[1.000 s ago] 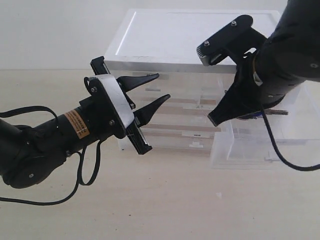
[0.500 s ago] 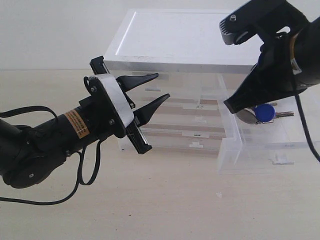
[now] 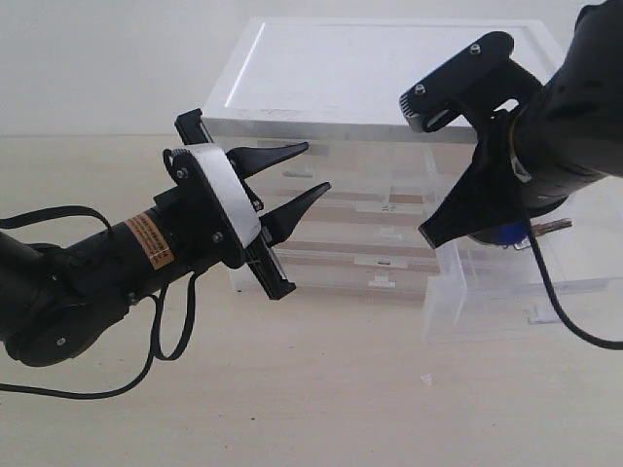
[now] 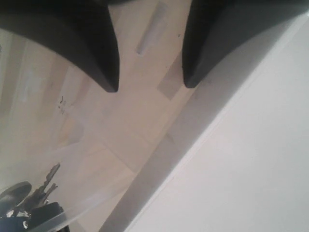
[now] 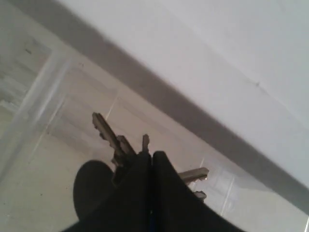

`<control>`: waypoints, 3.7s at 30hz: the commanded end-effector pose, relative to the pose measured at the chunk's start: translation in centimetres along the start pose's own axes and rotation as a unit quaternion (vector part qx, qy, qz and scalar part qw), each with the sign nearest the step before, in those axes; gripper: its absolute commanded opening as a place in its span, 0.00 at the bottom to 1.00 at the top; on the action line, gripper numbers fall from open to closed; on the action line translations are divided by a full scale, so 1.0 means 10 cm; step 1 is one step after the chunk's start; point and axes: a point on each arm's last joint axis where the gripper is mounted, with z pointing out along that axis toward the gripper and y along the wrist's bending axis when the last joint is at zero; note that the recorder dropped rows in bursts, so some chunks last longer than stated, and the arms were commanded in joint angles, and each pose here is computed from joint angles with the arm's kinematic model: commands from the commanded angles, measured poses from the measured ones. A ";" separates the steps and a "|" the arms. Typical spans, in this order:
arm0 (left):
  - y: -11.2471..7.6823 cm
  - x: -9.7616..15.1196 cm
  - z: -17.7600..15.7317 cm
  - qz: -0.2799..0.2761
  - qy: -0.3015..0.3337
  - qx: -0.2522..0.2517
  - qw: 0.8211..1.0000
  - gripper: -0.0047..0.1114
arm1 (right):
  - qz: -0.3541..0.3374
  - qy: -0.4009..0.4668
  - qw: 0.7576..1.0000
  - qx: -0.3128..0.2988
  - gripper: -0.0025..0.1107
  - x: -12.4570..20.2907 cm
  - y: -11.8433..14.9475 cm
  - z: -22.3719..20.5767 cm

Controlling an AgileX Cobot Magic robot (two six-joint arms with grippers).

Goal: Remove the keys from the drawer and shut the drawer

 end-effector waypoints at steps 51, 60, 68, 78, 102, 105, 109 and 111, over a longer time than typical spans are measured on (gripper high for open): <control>0.03 -0.02 0.02 -0.006 -0.006 -0.009 1.000 0.38 | -0.018 0.085 0.994 -0.066 0.05 0.24 0.10 -0.06; 0.03 -0.02 0.02 -0.006 -0.006 -0.009 1.000 0.38 | -0.020 0.063 0.996 -0.064 0.02 0.15 0.03 -0.17; 0.03 -0.02 0.02 -0.006 -0.006 -0.009 1.000 0.38 | -0.012 0.010 0.998 -0.057 0.02 0.12 -0.10 -0.49; 0.03 -0.02 0.02 -0.006 -0.006 -0.009 1.000 0.38 | 0.015 -0.058 0.997 -0.051 0.02 0.08 -0.30 -0.84; -0.10 -0.10 -0.10 0.037 -0.034 0.045 0.998 0.08 | 0.037 -0.161 0.983 -0.074 0.02 -0.21 -0.58 -1.45; -0.07 -0.21 -0.16 0.055 -0.056 0.052 0.996 0.08 | 0.032 -0.160 0.983 -0.078 0.02 -0.21 -0.57 -1.45; 0.04 -0.42 -0.29 0.073 -0.083 0.043 0.993 0.08 | 0.030 -0.169 0.981 -0.086 0.02 -0.22 -0.55 -1.46; 0.13 -0.53 -0.37 0.077 -0.089 0.022 0.993 0.08 | 0.012 -0.185 0.978 -0.094 0.02 -0.25 -0.49 -1.50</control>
